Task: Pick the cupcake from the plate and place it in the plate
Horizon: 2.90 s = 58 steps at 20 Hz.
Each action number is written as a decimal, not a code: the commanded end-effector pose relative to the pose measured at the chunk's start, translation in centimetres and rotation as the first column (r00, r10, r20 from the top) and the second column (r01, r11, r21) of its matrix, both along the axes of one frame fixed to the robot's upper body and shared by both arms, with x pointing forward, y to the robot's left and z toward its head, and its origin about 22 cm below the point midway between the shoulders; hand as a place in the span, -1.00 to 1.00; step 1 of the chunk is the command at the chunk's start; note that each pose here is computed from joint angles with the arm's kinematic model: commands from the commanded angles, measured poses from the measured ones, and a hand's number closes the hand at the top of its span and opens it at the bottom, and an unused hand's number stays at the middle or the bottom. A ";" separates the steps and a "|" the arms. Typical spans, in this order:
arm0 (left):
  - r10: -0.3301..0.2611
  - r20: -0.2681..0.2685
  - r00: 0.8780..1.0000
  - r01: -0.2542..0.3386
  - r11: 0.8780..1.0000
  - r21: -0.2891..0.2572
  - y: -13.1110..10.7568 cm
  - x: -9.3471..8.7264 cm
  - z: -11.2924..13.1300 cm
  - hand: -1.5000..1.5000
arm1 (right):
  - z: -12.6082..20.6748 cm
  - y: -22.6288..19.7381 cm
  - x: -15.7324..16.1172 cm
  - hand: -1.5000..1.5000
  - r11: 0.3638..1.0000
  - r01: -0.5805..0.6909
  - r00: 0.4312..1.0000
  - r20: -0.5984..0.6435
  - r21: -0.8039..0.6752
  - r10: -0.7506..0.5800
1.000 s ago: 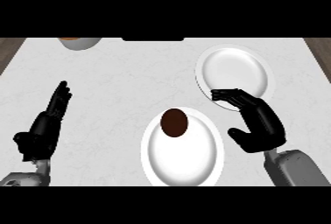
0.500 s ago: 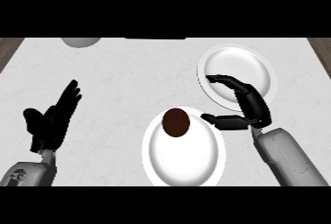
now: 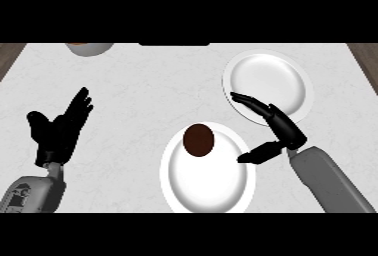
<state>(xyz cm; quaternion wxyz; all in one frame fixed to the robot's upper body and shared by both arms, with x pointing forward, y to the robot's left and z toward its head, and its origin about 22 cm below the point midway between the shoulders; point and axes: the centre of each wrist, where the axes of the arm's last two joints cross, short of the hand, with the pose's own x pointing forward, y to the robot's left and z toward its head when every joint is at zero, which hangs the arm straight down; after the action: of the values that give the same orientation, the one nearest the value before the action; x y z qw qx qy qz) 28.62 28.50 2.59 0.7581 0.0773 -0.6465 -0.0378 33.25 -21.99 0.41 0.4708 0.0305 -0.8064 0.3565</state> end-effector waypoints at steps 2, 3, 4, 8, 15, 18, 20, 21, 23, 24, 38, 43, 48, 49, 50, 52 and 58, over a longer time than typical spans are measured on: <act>-0.001 -0.005 1.000 0.001 1.000 -0.005 1.3 0.8 -0.6 0.00 | 2.3 2.1 1.1 -1.00 0.993 0.007 1.000 0.004 -0.121 -0.007; 0.012 -0.004 1.000 -0.011 1.000 0.010 -1.0 0.0 0.3 0.00 | 2.3 0.7 -1.2 -1.00 0.991 -0.014 1.000 0.012 -0.136 0.016; 0.010 0.000 1.000 -0.010 1.000 0.003 -0.9 -0.4 1.2 0.00 | 2.9 2.1 0.1 -1.00 0.984 -0.024 1.000 0.003 -0.174 0.025; -0.004 0.006 1.000 0.003 1.000 0.006 0.4 -0.8 -0.5 0.00 | 2.9 3.1 -0.5 -1.00 0.959 -0.037 0.998 -0.053 -0.282 0.023; 0.009 0.004 1.000 -0.009 1.000 0.000 -0.2 -0.2 -0.1 0.00 | 4.6 8.0 -1.5 -1.00 0.888 -0.003 1.000 -0.027 -0.460 -0.011; 0.014 0.011 1.000 -0.014 1.000 0.005 -1.1 -0.5 -0.6 0.00 | 5.1 6.9 -1.5 -1.00 0.836 -0.004 0.998 -0.049 -0.549 -0.027; 0.001 0.005 1.000 -0.001 1.000 -0.012 1.5 -0.9 -1.0 0.00 | 3.9 9.7 0.1 -1.00 0.819 -0.014 0.998 -0.053 -0.573 -0.021; 0.011 0.002 1.000 -0.011 1.000 0.003 0.3 0.9 -0.4 0.00 | 6.5 8.2 -0.3 -1.00 0.801 -0.022 0.998 -0.059 -0.599 -0.017; 0.003 -0.017 1.000 -0.003 1.000 -0.002 0.3 -0.6 1.5 0.00 | 4.6 9.1 -1.0 -1.00 0.786 -0.027 0.997 -0.076 -0.617 -0.026; -0.008 0.004 1.000 0.008 1.000 0.006 1.6 -1.3 -1.2 0.00 | 4.9 8.1 -0.6 -1.00 0.783 -0.031 0.997 -0.078 -0.621 -0.022; -0.003 -0.006 1.000 0.003 1.000 -0.004 -0.8 -1.8 -1.6 0.00 | 2.7 12.8 2.0 -1.00 0.712 -0.047 0.994 -0.103 -0.700 -0.036; -0.021 -0.013 1.000 0.021 1.000 -0.001 -0.1 -0.2 -1.5 0.00 | 2.1 13.5 1.2 -1.00 0.691 -0.038 0.996 -0.080 -0.722 -0.028; 0.012 -0.002 1.000 -0.012 1.000 -0.007 -0.8 1.1 -0.5 0.00 | 2.5 15.2 0.5 1.00 0.628 -0.130 0.990 -0.132 -0.767 0.044; 0.017 0.010 1.000 -0.018 1.000 0.001 -1.4 -0.5 -0.6 0.00 | 0.1 12.9 0.4 1.00 0.594 -0.165 0.986 -0.146 -0.788 0.081; -0.001 0.008 1.000 0.001 1.000 0.013 1.0 -0.7 -0.4 0.00 | 1.0 14.7 -0.6 1.00 0.614 -0.192 0.981 -0.157 -0.766 0.112; 0.012 0.010 1.000 -0.012 1.000 0.008 -1.2 -0.5 -1.6 0.00 | 1.6 15.1 0.4 1.00 0.630 -0.176 0.984 -0.127 -0.756 0.123; -0.014 -0.002 1.000 0.014 1.000 0.008 0.6 -1.1 -0.5 0.00 | -0.2 14.7 -0.1 1.00 0.705 -0.142 0.990 -0.087 -0.695 0.114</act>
<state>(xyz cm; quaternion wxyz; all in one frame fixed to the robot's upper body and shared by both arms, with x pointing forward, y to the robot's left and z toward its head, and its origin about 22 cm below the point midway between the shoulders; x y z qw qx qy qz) 28.34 28.34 1.70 0.7577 0.0799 -0.6466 -0.0373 34.11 -7.36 1.99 0.4301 -0.1035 -0.5821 0.6822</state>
